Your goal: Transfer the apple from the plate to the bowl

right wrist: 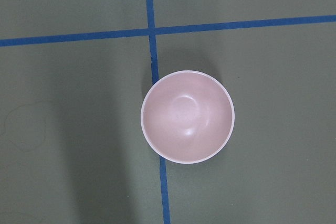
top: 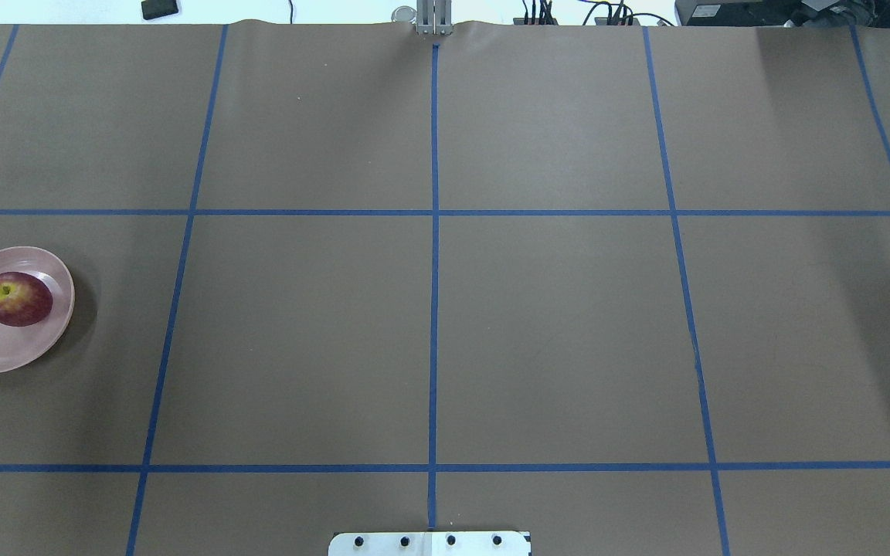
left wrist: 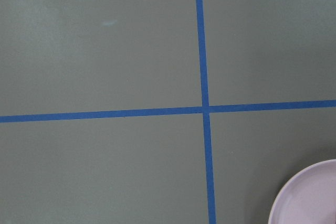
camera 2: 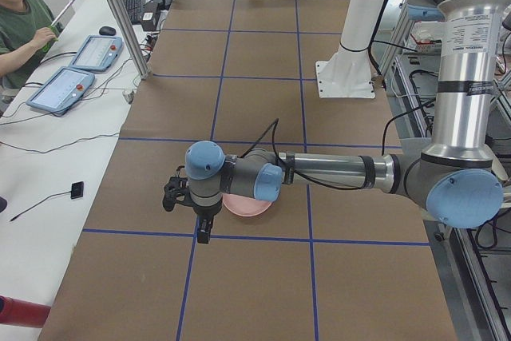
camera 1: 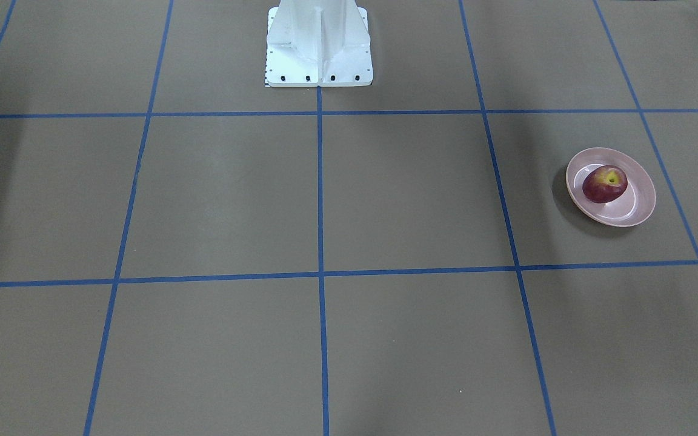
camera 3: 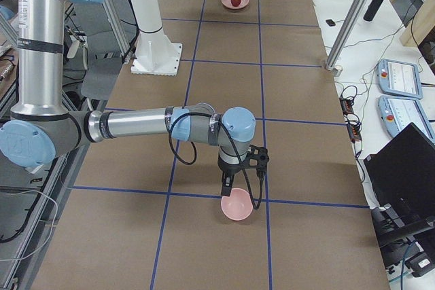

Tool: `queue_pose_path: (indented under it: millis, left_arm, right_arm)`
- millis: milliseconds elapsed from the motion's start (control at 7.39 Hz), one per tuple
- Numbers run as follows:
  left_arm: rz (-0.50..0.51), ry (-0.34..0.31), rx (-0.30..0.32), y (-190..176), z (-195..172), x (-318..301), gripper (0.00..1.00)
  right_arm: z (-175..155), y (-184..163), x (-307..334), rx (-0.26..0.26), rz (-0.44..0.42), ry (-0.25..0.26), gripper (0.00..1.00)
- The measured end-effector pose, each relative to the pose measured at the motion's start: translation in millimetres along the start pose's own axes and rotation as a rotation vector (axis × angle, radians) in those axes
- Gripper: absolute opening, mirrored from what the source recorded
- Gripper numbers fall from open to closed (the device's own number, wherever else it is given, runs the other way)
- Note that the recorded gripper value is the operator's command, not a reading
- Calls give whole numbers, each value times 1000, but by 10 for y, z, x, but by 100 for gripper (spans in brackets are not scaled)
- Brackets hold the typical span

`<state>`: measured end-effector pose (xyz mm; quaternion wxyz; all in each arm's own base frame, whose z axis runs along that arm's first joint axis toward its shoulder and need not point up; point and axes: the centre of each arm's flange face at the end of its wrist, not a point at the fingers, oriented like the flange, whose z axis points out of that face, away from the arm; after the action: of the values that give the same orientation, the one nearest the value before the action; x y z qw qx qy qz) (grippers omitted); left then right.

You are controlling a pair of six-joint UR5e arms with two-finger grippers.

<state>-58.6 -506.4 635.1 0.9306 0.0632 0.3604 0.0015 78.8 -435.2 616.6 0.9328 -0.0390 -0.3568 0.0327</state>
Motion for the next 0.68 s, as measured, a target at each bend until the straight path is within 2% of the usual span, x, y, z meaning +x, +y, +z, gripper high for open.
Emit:
queue_pose_path:
  millis: [676]
  left_arm:
    - [-5,-2,-8,45,36,-28,98]
  right_arm:
    - [-7,-9,-10,2,-7,-4,100]
